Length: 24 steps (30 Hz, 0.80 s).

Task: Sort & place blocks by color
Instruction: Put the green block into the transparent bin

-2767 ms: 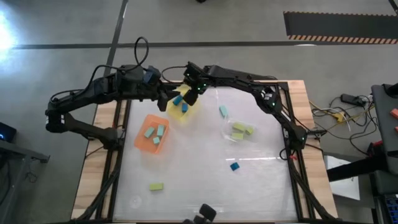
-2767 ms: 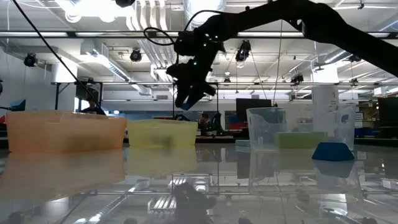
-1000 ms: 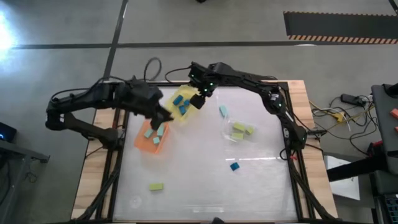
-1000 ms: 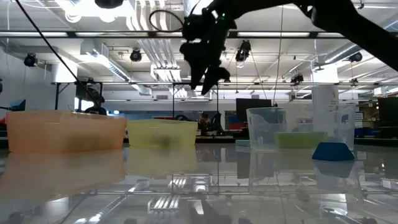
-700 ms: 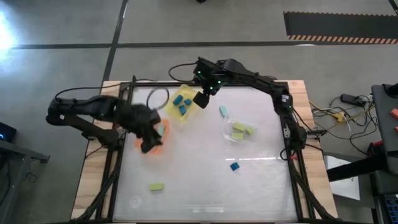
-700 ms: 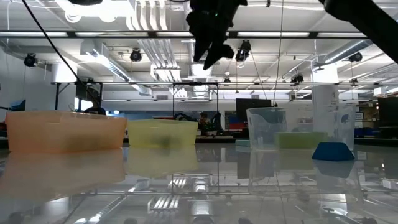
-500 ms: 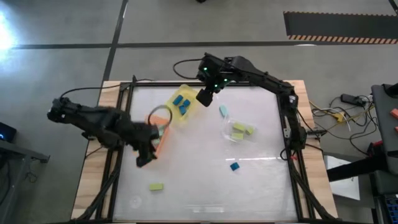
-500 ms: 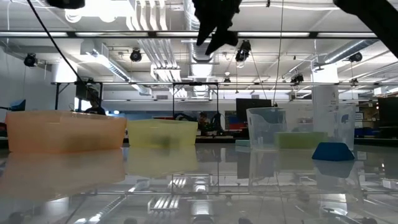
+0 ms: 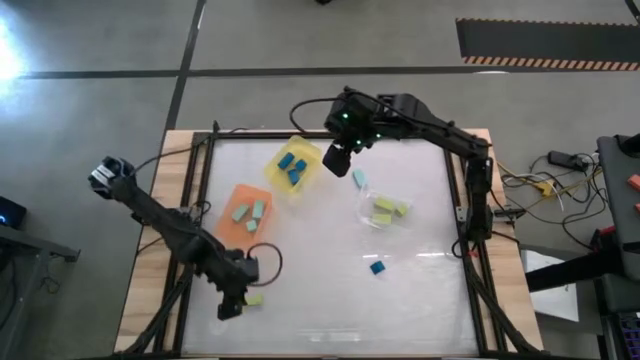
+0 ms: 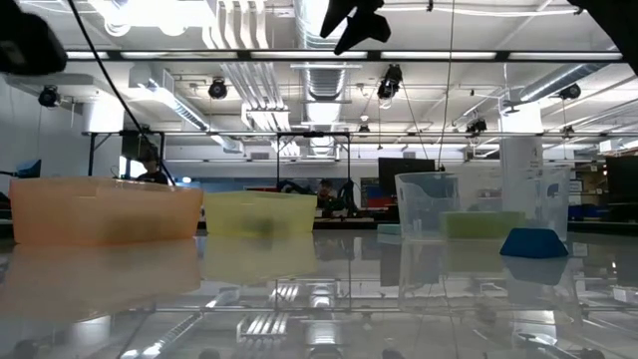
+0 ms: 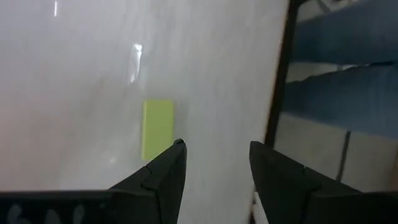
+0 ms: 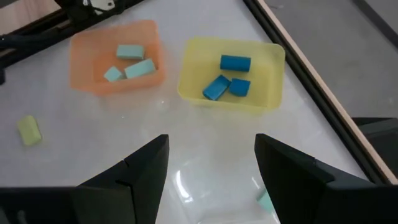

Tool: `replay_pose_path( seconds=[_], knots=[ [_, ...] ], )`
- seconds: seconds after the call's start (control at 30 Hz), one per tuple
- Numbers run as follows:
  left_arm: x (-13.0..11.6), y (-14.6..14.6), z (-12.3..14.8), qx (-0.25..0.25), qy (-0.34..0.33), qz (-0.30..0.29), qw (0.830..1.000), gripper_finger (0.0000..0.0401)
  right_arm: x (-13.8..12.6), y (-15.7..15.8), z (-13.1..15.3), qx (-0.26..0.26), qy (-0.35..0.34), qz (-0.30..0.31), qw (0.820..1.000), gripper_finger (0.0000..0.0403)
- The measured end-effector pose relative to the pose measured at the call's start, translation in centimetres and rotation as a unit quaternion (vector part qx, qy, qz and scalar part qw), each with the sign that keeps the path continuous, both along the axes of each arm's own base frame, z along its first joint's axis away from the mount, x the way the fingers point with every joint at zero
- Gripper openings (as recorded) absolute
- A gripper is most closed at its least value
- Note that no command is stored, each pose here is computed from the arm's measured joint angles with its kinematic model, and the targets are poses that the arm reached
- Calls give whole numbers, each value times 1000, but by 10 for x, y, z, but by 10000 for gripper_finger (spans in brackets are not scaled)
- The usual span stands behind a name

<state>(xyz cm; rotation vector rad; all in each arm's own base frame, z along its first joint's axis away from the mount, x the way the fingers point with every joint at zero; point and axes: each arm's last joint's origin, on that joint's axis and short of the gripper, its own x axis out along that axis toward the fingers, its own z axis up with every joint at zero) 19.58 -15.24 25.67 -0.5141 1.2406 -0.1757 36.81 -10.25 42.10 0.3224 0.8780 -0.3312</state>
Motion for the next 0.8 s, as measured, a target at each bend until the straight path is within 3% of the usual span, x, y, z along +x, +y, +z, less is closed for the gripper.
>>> replay_pose_path(
  seconds=[0.4,0.8],
  knots=[
    [8,-20,-55,61,47,-55,995,164,7,19,-3,3,4,8,1000,228],
    [7,-18,-76,126,33,-66,989,226,9,26,-3,14,3,3,1000,228]
  ],
)
